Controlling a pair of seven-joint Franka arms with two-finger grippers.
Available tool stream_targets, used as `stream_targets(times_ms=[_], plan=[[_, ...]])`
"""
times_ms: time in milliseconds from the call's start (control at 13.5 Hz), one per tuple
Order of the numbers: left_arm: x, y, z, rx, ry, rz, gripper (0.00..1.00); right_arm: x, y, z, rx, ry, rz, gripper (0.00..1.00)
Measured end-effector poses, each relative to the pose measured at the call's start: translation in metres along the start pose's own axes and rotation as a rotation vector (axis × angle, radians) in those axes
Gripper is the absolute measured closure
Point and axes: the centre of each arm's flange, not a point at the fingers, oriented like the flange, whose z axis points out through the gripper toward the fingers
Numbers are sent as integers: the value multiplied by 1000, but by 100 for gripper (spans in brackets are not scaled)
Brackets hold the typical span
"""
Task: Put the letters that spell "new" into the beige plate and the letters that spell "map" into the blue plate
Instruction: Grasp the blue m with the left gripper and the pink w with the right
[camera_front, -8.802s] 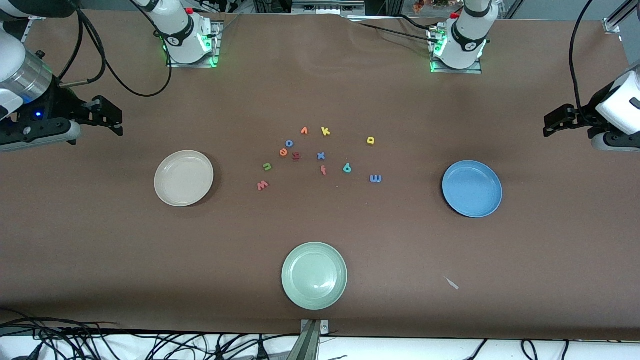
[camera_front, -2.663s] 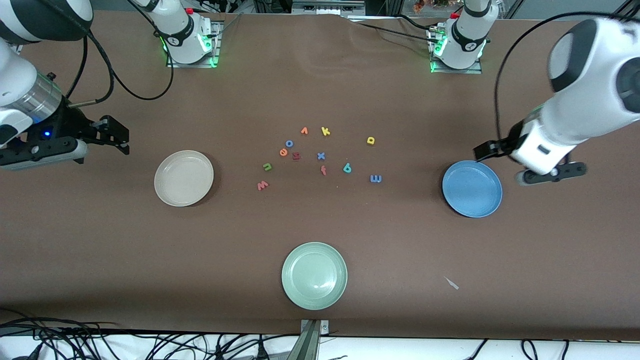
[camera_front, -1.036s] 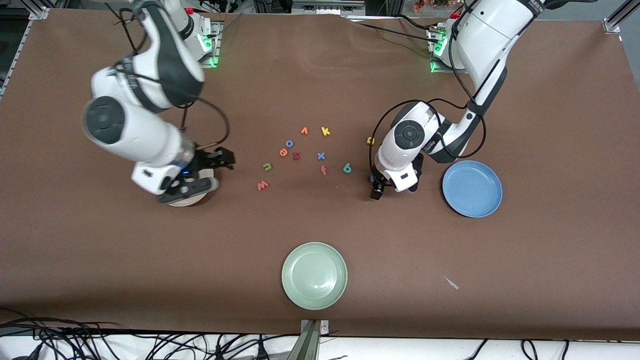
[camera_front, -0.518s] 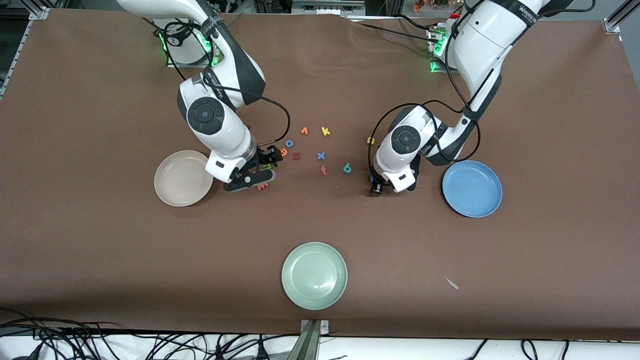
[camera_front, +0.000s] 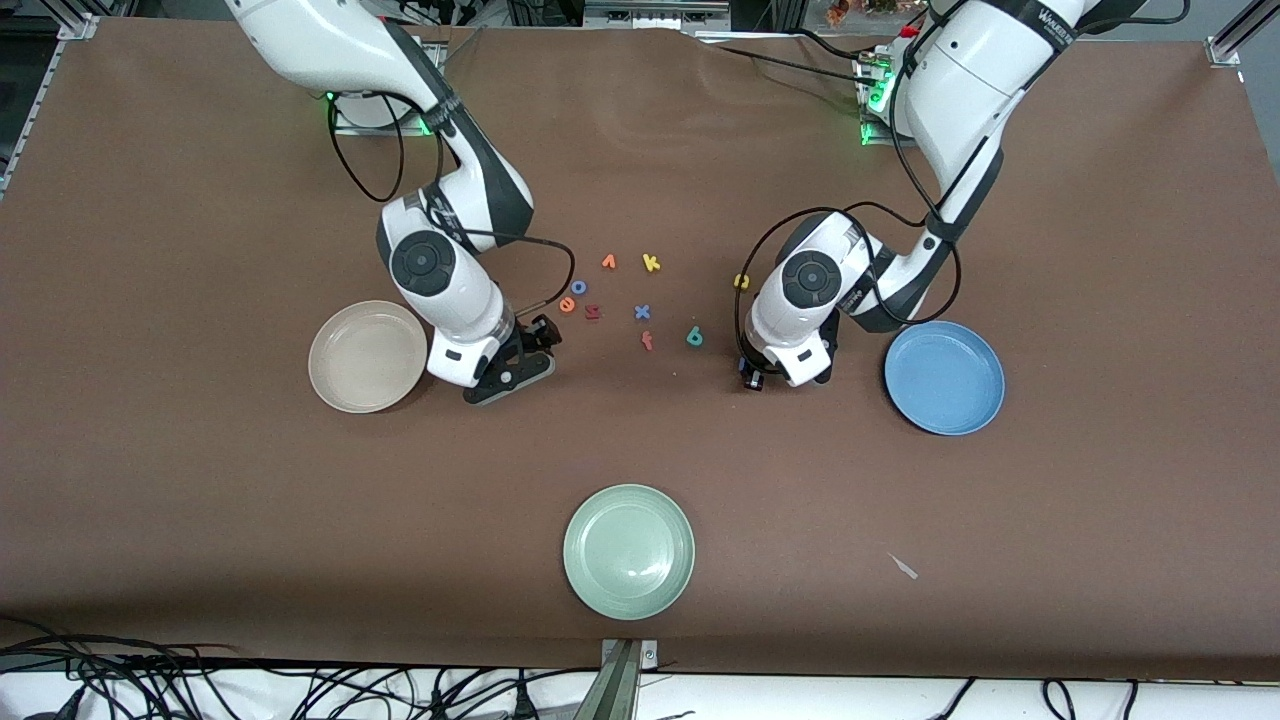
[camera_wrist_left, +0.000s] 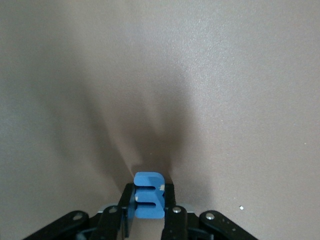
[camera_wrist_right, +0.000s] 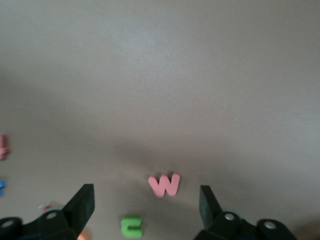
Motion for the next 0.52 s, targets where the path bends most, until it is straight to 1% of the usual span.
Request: stream_targets(times_ms=[148,222,370,518], plan=[[1,3,-3,-8,32,34,73,-1,2,23,-5,13,-12,7],[3,8,-9,5,60,52,73,-1,2,29,-6,23,-20,7],[6,22,-28,59,109,129,73,-1,2,37,-6,42,-28,8],[13,29,-44,129,141,272,73,-3,3,45,-8,57,-44,11]])
